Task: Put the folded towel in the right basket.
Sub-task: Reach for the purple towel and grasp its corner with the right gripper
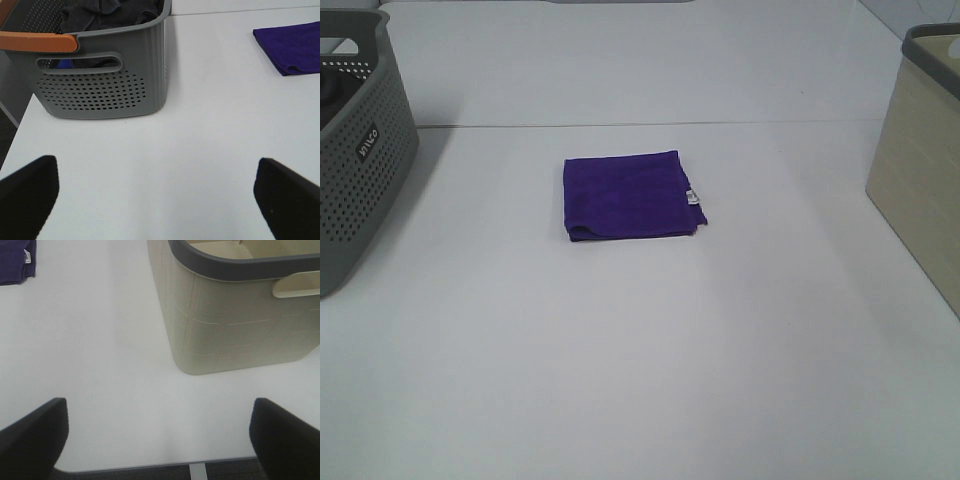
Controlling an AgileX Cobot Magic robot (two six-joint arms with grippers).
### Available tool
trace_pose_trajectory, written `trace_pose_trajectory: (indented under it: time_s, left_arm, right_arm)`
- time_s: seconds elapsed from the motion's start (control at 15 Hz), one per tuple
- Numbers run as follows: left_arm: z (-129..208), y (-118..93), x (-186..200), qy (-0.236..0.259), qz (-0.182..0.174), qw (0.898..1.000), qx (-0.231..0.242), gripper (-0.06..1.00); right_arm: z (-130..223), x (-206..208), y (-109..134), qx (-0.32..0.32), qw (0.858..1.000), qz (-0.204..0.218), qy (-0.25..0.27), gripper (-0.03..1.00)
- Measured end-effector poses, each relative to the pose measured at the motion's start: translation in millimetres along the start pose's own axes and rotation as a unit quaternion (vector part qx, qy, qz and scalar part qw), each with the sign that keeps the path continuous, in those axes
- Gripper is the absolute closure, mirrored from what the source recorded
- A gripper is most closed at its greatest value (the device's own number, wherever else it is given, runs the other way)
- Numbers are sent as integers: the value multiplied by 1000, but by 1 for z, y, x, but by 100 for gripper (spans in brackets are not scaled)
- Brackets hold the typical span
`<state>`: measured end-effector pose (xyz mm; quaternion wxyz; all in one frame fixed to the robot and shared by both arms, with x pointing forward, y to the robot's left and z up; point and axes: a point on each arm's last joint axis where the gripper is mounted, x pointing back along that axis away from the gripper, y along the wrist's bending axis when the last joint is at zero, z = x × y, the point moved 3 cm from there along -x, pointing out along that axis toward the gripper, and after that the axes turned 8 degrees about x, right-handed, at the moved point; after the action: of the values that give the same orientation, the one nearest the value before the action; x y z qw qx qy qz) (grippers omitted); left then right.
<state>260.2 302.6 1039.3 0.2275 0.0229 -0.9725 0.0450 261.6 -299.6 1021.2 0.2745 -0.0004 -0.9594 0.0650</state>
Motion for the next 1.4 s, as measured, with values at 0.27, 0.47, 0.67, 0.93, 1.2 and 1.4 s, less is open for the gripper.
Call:
trace_pose_trajectory:
  time_s: [0.27, 0.47, 0.67, 0.93, 1.2, 1.4]
  left_arm:
    - [0, 0, 0, 0, 0, 1000, 0, -5]
    - [0, 0, 0, 0, 0, 1000, 0, -5]
    - [0, 0, 0, 0, 0, 1000, 0, -5]
    - [0, 0, 0, 0, 0, 1000, 0, -5]
    - [0, 0, 0, 0, 0, 1000, 0, -5]
    - [0, 0, 0, 0, 0, 1000, 0, -5]
  right_arm:
    - [0, 0, 0, 0, 1000, 0, 0, 2]
    - [0, 0, 0, 0, 1000, 0, 0, 2]
    - [0, 0, 0, 0, 1000, 0, 0, 2]
    - [0, 0, 0, 0, 1000, 0, 1, 2]
    - [-24, -8, -4, 2, 997, -12, 81, 2]
    - [-125, -30, -11, 0, 985, -57, 163, 2]
